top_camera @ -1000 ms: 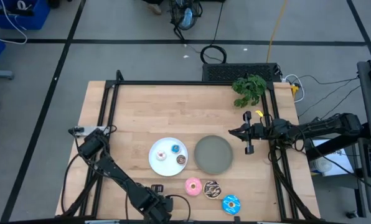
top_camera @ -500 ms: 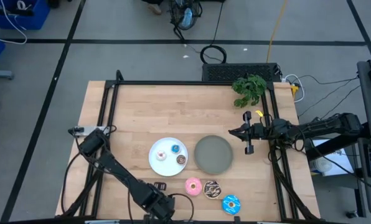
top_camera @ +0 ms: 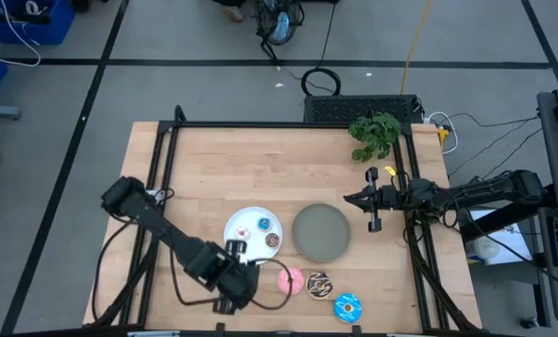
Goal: Pick & Place donuts
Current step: Put the small orange donut on the white plate
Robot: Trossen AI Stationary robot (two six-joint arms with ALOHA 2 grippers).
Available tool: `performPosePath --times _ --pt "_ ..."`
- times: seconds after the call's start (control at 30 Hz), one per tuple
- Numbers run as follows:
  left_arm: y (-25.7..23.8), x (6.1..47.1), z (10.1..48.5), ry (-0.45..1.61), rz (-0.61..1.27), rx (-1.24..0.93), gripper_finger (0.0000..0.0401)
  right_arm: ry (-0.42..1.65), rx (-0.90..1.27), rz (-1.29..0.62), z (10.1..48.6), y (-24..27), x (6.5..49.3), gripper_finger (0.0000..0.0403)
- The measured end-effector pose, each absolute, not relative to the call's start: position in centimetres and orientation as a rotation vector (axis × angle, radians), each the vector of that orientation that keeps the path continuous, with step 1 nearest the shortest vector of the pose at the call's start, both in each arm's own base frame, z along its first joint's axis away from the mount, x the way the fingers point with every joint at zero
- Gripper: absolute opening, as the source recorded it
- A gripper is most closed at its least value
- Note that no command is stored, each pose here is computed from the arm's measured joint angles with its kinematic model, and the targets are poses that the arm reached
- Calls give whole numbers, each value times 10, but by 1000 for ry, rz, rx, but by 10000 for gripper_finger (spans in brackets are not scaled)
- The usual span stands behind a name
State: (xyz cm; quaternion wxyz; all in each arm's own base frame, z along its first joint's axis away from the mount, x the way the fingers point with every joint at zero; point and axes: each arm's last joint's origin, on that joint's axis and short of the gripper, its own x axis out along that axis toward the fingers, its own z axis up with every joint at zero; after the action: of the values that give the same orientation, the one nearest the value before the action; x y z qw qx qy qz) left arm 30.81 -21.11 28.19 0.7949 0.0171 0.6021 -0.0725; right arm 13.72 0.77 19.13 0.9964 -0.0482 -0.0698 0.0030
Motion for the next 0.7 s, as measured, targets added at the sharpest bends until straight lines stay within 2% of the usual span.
performPosePath --times 0.17,0.37,0.47,0.6,0.7 --pt "-187 305 286 1372 -73 79 28 -140 -108 4 191 8 137 0" --pt "-163 317 285 1392 -68 112 8 -140 -108 4 191 8 137 0" --pt "-153 324 284 1375 -69 133 13 -140 -108 4 191 8 137 0" --pt "-138 334 265 1367 -97 110 31 -140 -113 4 191 8 137 0" --pt "-125 337 241 1394 -110 71 23 -140 -116 4 191 8 137 0"
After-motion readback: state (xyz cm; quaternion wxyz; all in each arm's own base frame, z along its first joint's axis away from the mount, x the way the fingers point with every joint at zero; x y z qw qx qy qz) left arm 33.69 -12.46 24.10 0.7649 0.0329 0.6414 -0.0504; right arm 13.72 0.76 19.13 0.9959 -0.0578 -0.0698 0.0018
